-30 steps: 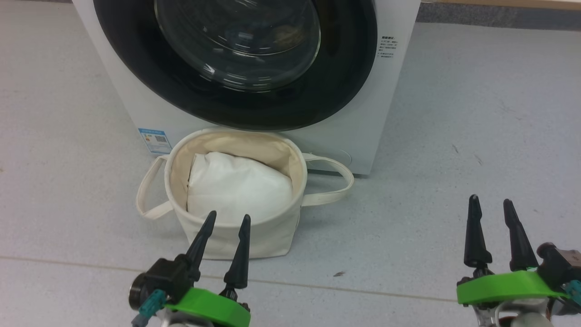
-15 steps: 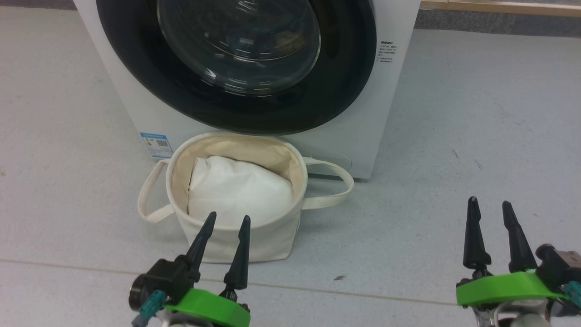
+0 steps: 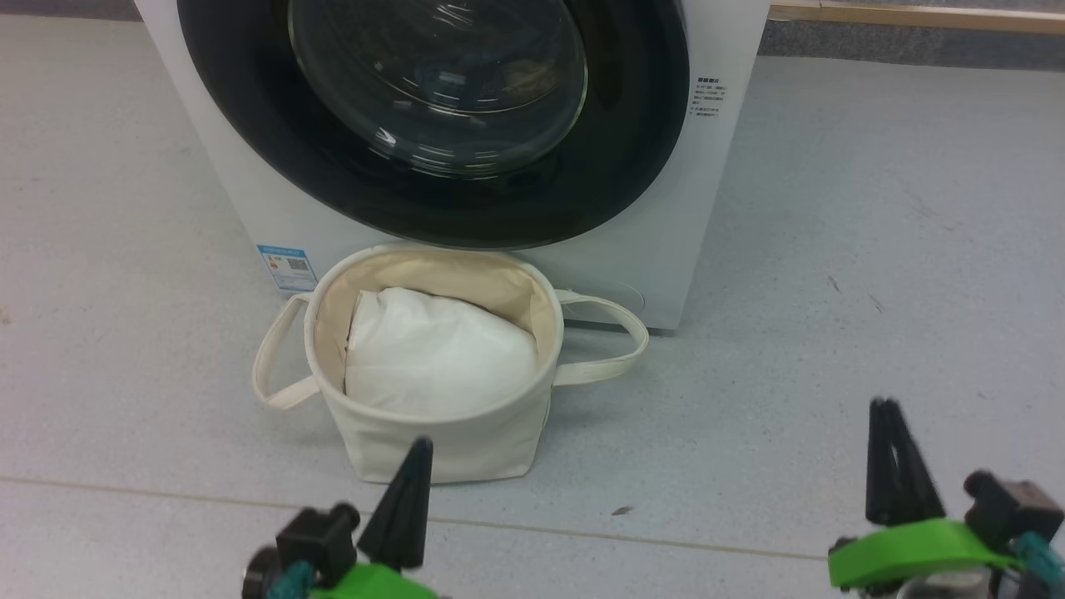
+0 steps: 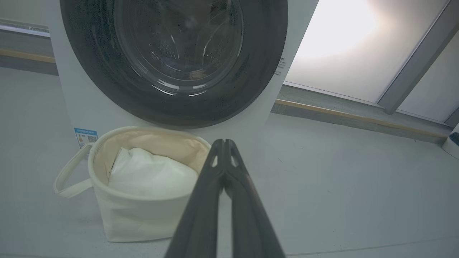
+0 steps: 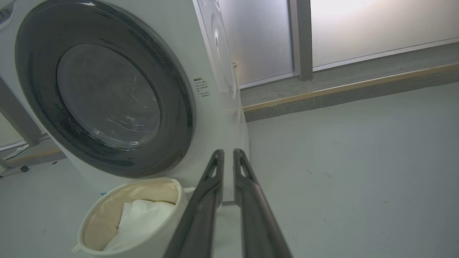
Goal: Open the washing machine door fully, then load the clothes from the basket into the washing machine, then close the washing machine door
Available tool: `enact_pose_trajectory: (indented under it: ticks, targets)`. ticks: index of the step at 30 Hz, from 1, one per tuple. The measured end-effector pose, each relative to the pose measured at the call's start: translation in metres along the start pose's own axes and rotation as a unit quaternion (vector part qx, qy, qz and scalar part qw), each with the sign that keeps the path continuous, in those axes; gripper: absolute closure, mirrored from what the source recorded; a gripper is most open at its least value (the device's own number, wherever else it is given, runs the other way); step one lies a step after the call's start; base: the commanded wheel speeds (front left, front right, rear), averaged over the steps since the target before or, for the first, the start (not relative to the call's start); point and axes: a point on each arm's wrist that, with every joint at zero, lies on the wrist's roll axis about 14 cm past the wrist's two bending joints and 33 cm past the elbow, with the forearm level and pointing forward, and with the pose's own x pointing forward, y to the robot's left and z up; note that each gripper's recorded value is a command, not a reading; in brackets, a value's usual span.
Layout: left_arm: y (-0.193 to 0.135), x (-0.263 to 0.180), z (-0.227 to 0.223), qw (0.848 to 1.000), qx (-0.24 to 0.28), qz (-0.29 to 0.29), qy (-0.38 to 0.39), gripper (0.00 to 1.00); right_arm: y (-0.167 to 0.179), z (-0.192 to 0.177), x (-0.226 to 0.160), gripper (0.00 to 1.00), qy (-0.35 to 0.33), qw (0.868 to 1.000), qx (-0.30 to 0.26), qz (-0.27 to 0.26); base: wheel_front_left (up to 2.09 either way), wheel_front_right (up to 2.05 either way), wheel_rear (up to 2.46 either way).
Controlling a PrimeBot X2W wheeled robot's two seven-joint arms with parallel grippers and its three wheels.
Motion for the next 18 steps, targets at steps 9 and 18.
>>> enact_pose_trajectory:
  ticks: [9, 18]
  targets:
    - [0.010, -0.017, -0.031, 0.998, -0.033, 0.023, 0.050, 1.00, -0.009, -0.024, -0.013, 1.00, 0.038, 0.999, 0.031, -0.021, 0.00, 0.00, 0.00]
    - [0.018, -0.018, -0.031, 0.994, -0.081, 0.040, 0.056, 1.00, -0.012, -0.025, -0.014, 1.00, 0.043, 0.996, 0.077, -0.034, 0.00, 0.00, 0.00]
